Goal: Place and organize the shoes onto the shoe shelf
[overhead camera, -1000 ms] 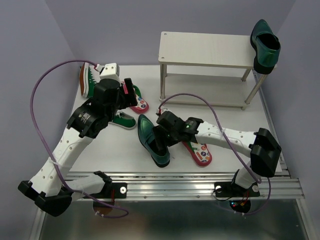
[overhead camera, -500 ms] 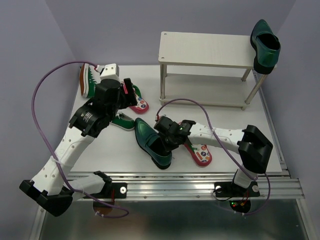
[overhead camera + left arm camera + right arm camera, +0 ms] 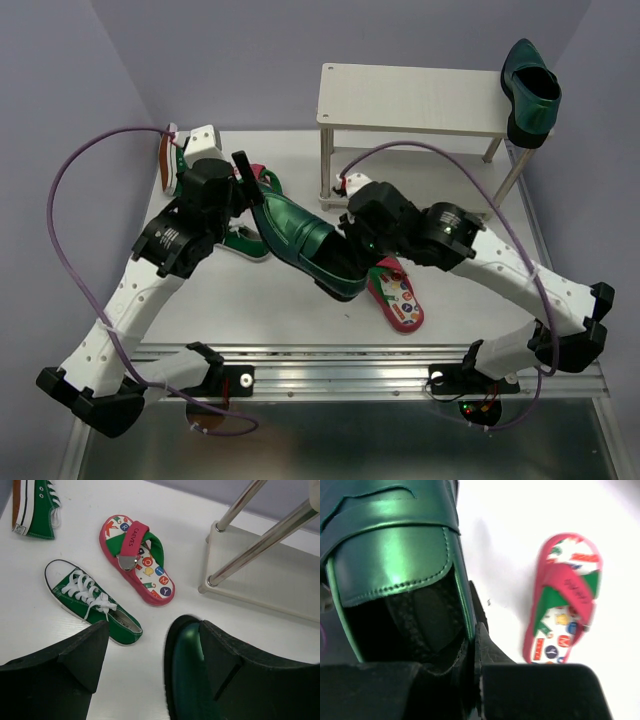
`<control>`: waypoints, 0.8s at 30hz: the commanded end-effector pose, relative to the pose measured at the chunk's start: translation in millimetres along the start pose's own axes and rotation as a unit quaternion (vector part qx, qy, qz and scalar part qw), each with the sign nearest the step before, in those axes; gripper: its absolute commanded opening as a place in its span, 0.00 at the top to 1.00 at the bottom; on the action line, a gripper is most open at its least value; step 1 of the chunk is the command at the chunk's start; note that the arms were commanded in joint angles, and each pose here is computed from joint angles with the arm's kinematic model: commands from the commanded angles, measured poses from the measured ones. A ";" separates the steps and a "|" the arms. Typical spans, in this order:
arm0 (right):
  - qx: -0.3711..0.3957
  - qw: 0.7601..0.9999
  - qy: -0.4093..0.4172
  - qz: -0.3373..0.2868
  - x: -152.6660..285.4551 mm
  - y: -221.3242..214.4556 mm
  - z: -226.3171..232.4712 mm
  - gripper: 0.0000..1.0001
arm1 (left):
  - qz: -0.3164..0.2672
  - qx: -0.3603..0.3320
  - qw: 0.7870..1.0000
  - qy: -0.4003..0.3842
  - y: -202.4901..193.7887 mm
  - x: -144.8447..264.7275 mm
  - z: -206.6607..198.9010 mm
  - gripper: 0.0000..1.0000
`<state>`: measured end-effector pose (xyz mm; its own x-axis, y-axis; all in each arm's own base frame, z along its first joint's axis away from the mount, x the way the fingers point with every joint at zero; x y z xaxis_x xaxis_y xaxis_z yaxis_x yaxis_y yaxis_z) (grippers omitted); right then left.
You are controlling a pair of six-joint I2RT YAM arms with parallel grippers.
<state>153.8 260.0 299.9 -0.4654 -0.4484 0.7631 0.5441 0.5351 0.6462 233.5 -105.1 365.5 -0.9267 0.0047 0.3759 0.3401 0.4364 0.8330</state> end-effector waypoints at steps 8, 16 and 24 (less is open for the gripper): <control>-0.104 0.938 -0.210 -0.256 141.3 117.7 -62.9 0.99 | -0.038 0.036 0.999 -0.011 15.8 8.4 -1.3 0.17; -0.163 0.873 -0.311 -0.339 182.9 140.7 -117.0 0.99 | -0.051 0.042 0.998 -0.009 20.1 16.4 3.8 0.17; -0.203 0.815 -0.413 -0.353 204.0 140.9 -168.5 0.99 | -0.041 0.033 0.998 -0.021 14.9 14.3 2.3 0.17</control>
<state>250.9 152.6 490.2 -0.9635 0.0720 0.2580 0.2672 0.1927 0.9442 225.6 -97.7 381.9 -0.9514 0.0009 0.3078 0.2683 0.4926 0.8279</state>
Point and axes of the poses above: each gripper's point midway between its finger pads, its own x axis back along the fingers, its own z axis along the line the jaws close on, y = z × x, the point moved 7 cm from there along x, back along the fingers, and after that the axes turned 10 degrees about x, right-handed, at the moved point
